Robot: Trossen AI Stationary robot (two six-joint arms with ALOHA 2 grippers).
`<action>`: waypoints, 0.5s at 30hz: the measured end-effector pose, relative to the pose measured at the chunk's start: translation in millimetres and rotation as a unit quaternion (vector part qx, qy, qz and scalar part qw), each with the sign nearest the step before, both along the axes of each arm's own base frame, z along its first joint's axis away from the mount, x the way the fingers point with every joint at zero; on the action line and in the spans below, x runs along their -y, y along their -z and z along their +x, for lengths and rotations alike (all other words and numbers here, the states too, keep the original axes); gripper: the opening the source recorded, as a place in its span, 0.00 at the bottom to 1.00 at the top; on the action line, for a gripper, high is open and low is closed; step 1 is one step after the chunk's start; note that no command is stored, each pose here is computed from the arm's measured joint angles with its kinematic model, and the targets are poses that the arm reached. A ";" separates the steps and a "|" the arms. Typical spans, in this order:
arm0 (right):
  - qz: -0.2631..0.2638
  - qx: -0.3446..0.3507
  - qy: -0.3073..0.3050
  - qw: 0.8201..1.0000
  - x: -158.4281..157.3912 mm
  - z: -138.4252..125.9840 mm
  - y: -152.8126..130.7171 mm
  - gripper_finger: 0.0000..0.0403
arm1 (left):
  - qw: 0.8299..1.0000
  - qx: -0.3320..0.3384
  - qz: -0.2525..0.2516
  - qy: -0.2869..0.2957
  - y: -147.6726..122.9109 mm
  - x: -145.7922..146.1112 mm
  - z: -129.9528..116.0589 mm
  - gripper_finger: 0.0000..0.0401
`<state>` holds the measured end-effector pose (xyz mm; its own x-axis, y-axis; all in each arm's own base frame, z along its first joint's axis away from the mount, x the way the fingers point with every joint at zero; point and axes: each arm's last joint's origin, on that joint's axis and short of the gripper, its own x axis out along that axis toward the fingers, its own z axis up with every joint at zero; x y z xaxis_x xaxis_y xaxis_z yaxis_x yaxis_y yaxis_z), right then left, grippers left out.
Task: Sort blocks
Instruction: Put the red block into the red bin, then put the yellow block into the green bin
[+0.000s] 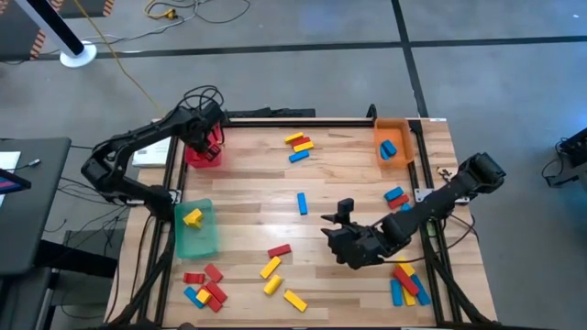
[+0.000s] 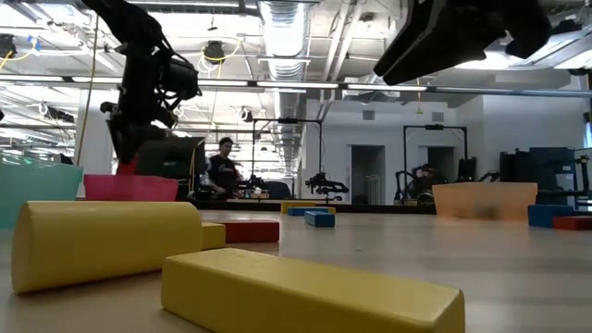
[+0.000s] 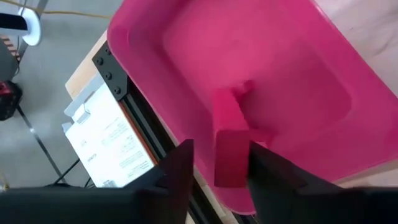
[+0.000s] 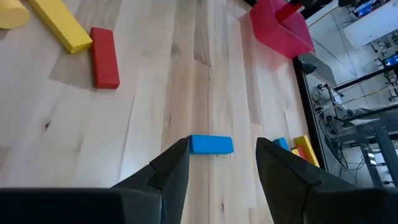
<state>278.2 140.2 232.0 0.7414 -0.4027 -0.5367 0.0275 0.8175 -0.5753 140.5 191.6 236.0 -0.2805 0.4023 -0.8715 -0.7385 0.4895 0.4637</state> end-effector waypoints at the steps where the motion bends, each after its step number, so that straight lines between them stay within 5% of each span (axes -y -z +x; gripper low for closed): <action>1: 0.001 0.000 -0.001 1.000 -0.6 -0.5 0.7 0.48 | 1.000 0.001 0.002 0.001 -0.1 -0.4 0.4 0.39; 8: 0.005 -0.001 0.004 1.000 -0.1 -1.6 2.1 0.48 | 1.000 0.011 0.016 0.006 -0.7 -3.2 2.7 0.52; 15: 0.007 0.000 0.006 1.000 0.1 -1.7 2.3 0.48 | 0.996 0.053 0.066 0.026 -14.2 -0.1 8.1 0.53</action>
<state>276.5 140.1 229.8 0.7365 -0.4041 -0.5425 0.0376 0.8252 -0.5636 148.6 191.7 250.2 -0.1651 0.5276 -0.8333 -0.7619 0.4682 0.4474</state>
